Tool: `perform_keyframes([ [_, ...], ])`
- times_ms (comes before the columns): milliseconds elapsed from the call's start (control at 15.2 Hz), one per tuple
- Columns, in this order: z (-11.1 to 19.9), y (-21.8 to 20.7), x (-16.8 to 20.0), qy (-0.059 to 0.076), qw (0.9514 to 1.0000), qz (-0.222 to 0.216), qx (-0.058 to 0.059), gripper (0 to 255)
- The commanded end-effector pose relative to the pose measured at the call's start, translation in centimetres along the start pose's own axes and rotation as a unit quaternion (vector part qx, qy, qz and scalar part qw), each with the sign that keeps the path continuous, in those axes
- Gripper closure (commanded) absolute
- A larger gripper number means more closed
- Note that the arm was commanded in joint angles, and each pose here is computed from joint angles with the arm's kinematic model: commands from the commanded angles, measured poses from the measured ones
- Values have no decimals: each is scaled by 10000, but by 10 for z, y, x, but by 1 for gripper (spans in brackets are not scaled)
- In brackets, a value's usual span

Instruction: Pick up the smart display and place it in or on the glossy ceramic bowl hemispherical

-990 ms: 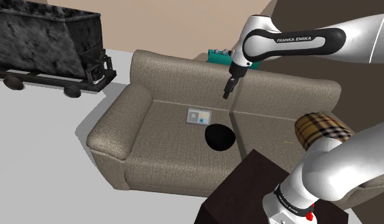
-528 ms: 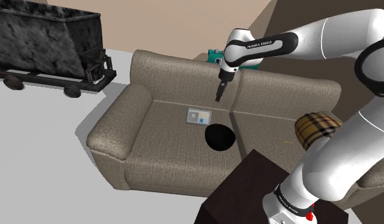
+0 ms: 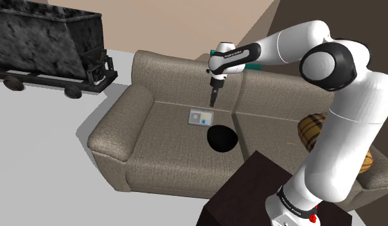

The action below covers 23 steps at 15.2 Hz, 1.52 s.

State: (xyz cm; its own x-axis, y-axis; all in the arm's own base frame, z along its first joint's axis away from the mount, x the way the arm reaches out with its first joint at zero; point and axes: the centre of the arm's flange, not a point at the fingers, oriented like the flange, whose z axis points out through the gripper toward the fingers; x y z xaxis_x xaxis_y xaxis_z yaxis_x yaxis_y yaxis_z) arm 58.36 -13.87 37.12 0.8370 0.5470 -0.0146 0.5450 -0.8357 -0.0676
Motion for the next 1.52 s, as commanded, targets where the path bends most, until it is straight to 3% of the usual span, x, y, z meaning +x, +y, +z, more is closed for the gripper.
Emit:
perform_keyframes([
  [0, 18, 18, 12, -68, 9998, -198, 55, 0],
  [528, 92, 74, 66, -317, 9951, -905, 251, 0],
  [1056, 132, 72, 63, -318, 9951, -905, 251, 0],
  [1452, 132, 72, 63, -317, 9951, -905, 251, 0],
])
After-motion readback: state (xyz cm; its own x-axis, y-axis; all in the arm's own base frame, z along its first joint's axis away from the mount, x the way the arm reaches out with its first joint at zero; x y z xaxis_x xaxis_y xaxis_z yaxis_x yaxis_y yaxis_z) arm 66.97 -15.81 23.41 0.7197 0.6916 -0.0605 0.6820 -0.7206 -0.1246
